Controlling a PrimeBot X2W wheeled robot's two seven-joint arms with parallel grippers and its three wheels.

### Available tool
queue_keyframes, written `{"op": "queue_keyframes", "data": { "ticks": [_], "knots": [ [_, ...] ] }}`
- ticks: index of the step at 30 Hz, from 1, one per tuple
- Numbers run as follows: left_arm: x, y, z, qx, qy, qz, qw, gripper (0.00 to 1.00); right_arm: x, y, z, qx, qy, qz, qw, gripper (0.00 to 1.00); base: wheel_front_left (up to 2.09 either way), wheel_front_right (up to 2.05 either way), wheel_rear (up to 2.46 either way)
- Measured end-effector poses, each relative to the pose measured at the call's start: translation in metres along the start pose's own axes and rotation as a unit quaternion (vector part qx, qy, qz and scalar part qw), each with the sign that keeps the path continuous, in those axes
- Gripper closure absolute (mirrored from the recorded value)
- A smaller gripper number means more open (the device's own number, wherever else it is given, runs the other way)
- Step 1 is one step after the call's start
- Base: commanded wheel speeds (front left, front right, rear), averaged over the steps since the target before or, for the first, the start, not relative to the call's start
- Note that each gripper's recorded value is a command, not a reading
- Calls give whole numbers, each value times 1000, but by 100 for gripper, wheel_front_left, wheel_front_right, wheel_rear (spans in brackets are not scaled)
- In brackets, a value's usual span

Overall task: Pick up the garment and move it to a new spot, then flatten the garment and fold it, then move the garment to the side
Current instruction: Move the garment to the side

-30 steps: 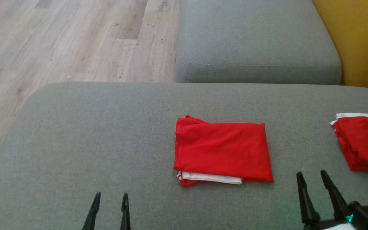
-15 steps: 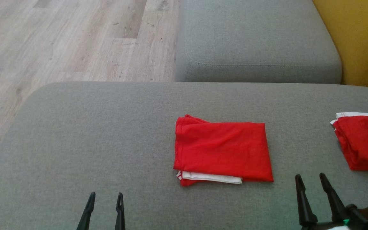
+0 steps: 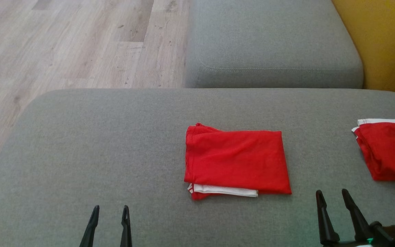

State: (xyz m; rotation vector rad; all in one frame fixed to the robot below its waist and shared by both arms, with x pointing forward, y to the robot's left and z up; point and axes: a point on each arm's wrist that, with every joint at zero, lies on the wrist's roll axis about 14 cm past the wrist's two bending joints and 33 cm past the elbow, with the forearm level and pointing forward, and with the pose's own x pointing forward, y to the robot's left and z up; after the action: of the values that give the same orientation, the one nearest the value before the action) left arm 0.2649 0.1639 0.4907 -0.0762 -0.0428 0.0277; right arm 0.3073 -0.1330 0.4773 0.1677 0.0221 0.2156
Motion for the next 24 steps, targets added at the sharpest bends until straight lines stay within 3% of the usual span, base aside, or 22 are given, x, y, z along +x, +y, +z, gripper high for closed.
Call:
{"op": "queue_keyframes", "data": {
  "ticks": [10,16,24],
  "knots": [
    [8,-7,-1,-14,7,-12,1000,0,7,-6,-35,18,60,-3,998,0,0,0,0],
    [24,-25,4,-20,3,-36,999,0,51,-10,-53,38,113,12,993,0,0,0,0],
    [45,-44,1,-26,12,-63,998,0,109,-7,-81,80,236,30,968,0,0,0,0]
  ]
}}
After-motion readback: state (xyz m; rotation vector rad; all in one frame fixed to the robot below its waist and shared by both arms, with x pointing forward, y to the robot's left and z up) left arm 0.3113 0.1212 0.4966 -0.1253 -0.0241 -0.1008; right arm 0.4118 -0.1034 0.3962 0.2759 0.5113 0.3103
